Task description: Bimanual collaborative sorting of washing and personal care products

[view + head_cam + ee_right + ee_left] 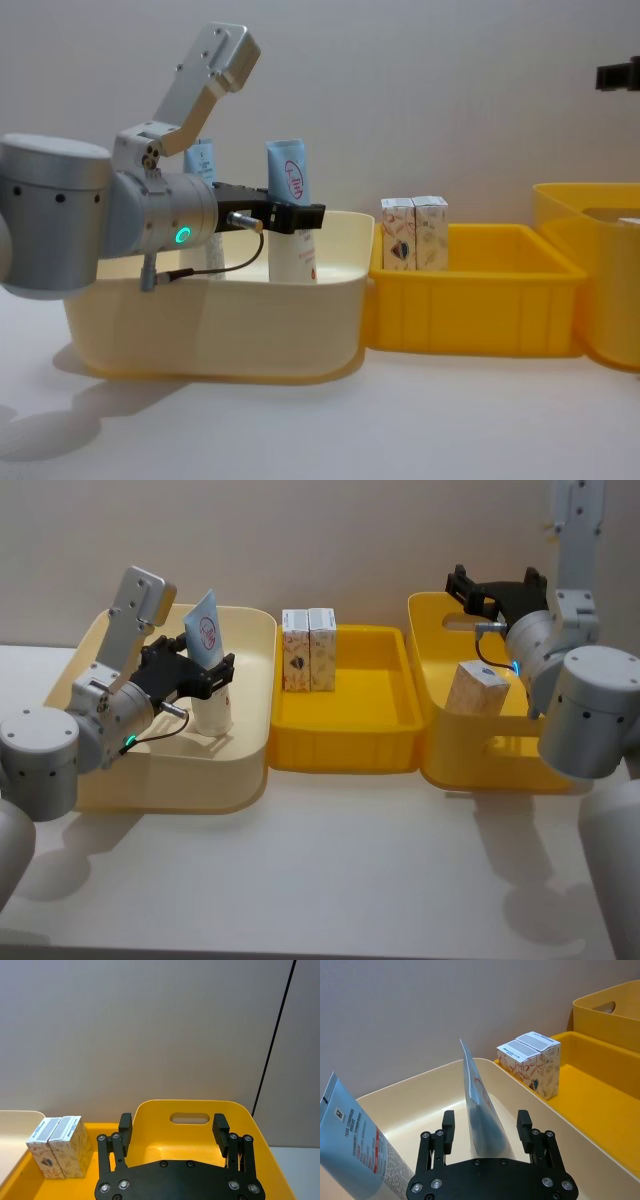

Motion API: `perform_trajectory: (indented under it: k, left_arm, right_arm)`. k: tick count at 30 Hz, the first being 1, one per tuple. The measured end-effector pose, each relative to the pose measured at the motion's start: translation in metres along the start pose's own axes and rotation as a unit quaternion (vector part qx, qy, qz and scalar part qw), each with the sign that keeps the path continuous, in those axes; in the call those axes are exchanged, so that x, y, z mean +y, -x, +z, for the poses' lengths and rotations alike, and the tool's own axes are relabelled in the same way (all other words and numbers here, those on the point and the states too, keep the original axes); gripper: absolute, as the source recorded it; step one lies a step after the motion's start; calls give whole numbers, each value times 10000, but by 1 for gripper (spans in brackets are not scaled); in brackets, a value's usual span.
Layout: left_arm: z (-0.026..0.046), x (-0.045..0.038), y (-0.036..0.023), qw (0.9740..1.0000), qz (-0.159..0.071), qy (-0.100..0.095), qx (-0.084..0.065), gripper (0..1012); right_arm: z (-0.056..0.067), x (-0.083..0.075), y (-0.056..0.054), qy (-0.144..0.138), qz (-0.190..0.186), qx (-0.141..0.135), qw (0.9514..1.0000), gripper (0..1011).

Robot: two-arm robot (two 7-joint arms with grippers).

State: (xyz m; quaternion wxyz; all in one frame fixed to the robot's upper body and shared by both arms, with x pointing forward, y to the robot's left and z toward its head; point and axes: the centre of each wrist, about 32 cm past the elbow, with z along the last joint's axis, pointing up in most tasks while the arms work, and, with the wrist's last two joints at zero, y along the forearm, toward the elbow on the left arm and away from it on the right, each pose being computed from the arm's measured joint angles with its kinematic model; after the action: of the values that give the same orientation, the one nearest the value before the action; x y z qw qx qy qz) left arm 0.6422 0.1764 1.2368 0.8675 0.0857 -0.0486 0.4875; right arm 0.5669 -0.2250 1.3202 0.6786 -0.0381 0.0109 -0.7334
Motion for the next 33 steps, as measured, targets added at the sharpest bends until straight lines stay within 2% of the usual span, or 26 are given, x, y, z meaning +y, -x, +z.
perform_trajectory:
  k: [6,10,13,15,27,33]
  left_arm:
    - [-2,-3,0,10000,0,-3,-2,644]
    - [-3,-4,0,10000,1,-6,-4,470]
    - [-3,-5,0,10000,0,-7,-6,413]
    - [-3,-5,0,10000,0,-7,-7,338]
    - [-4,-6,-1,10000,1,-12,-12,259]
    - [-5,-6,-1,10000,2,-14,-11,255]
  right_arm:
    - [0,0,0,0,0,0,10000,1001]
    - [0,0,0,1,0,0,10000,1001]
    - [0,0,0,0,0,0,10000,1001]
    - [0,0,0,0,0,0,10000,1001]
    - [0,0,0,0,0,0,10000,1001]
    - [0,0,0,0,0,0,10000,1001]
